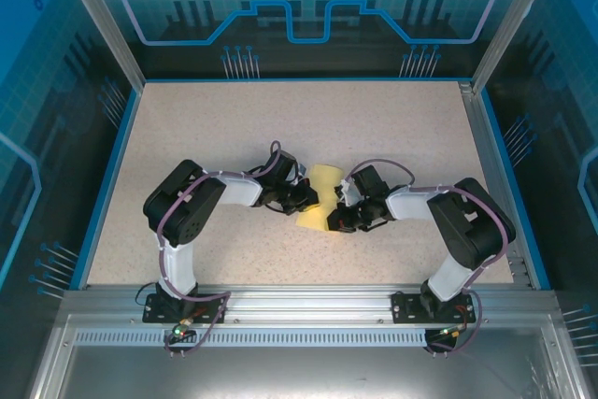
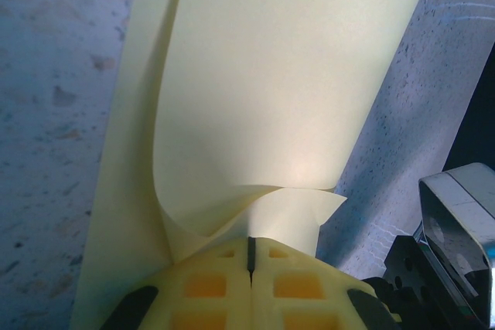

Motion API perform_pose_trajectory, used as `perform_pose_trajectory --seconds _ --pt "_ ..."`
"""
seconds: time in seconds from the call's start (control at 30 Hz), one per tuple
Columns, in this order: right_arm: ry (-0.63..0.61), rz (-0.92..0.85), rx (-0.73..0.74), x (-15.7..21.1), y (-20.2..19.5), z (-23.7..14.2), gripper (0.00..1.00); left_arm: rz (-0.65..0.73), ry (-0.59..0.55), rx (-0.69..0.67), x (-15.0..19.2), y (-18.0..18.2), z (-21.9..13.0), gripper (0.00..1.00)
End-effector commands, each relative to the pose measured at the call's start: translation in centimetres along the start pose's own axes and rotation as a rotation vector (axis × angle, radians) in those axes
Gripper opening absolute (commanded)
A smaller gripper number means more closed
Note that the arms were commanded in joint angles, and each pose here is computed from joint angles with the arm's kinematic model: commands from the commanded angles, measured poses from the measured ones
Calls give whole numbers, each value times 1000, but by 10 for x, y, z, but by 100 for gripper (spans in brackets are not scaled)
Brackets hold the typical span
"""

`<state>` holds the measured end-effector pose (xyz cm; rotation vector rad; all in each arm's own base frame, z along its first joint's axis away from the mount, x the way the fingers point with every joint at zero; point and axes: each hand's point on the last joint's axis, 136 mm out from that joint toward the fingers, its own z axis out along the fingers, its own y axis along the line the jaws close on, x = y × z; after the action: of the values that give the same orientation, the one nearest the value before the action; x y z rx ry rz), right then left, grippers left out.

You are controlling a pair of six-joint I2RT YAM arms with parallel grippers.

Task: Fold a paper plane with a square sheet of paper (pick it up from the middle)
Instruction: Fold the triangle a second time at the center of the table.

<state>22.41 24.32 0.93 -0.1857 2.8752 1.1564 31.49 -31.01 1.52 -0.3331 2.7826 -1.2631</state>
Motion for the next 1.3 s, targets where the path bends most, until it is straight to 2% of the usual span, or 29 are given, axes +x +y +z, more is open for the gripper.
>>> perform_pose_trajectory --seconds 0.0,0.3,0.5,0.77,0.87,1.03,1.27 --pt "83 88 76 27 -20 1 3 -28 26 -65 4 20 6 0" --pt "52 95 52 25 -9 -15 4 -26 26 -63 4 19 6 0" --pt "-54 56 -13 -2 19 -29 5 -24 29 -63 6 21 5 0" --pt "-58 67 -34 -30 26 -11 5 -21 28 -51 4 17 6 0" --pt "-48 80 -8 -29 16 -3 5 -19 31 -51 5 17 6 0" --pt "17 136 90 -7 -18 7 1 -18 26 -55 4 18 6 0" --pt "73 170 156 19 -43 12 0 -10 4 -69 -6 21 3 0"
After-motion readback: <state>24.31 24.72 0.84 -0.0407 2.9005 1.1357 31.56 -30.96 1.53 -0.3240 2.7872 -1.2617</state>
